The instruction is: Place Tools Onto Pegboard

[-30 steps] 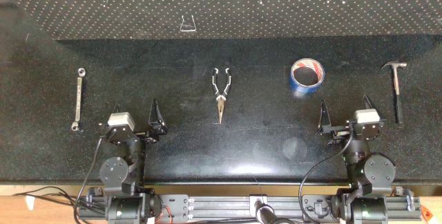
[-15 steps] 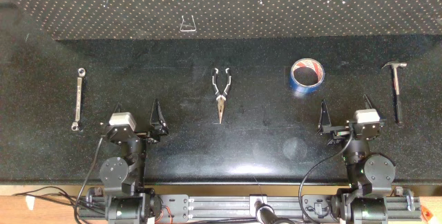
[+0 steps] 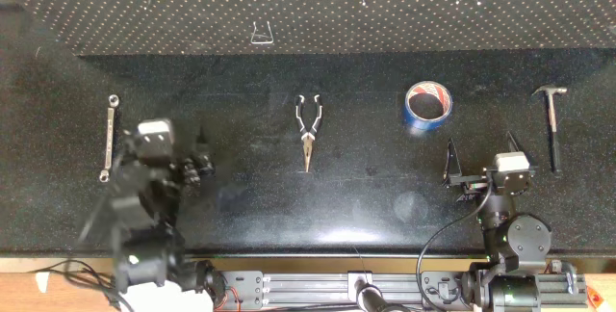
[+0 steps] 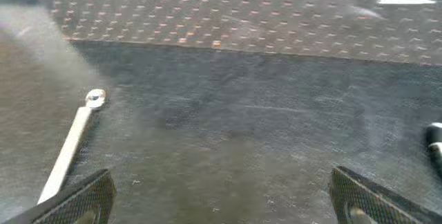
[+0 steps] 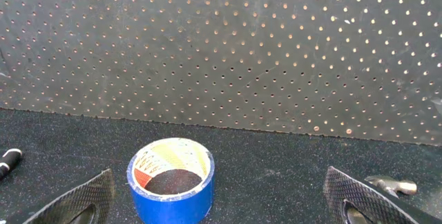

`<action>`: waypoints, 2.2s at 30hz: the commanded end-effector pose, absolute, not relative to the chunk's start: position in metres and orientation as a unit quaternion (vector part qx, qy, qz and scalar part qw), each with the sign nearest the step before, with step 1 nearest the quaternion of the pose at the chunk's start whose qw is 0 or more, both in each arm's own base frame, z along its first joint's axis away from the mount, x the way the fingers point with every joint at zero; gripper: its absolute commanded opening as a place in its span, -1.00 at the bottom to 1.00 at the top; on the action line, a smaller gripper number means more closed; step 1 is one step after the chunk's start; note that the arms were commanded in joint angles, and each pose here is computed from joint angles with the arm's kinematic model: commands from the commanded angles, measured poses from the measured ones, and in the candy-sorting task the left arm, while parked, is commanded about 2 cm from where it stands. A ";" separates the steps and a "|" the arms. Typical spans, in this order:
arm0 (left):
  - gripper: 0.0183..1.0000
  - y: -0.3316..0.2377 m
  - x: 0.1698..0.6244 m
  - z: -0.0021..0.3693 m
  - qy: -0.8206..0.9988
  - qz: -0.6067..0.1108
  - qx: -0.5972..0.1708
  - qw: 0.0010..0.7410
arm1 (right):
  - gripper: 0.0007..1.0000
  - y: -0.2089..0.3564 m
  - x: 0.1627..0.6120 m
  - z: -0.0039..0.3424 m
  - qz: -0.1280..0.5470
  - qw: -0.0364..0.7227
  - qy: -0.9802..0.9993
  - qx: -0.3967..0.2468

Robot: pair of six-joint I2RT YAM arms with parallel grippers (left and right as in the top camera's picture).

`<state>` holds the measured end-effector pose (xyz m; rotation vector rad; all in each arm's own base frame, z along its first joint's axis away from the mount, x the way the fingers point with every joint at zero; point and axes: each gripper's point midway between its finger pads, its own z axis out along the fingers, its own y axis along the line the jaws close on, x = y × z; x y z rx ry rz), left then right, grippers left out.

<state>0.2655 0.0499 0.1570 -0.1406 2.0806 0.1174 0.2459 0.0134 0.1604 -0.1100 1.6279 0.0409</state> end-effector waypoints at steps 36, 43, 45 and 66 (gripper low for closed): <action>0.99 0.238 0.214 0.067 0.980 0.024 -0.103 0.168 | 0.96 0.017 0.245 0.160 0.022 0.686 0.725 -0.060; 0.99 0.238 0.279 0.061 0.983 0.008 -0.064 0.171 | 0.96 0.017 0.245 0.160 0.022 0.686 0.725 -0.060; 0.99 0.234 0.293 0.057 0.984 0.002 -0.052 0.168 | 0.96 0.017 0.245 0.160 0.022 0.686 0.725 -0.060; 0.99 0.241 0.326 0.015 0.988 -0.011 -0.092 0.123 | 0.96 0.017 0.245 0.160 0.022 0.686 0.725 -0.060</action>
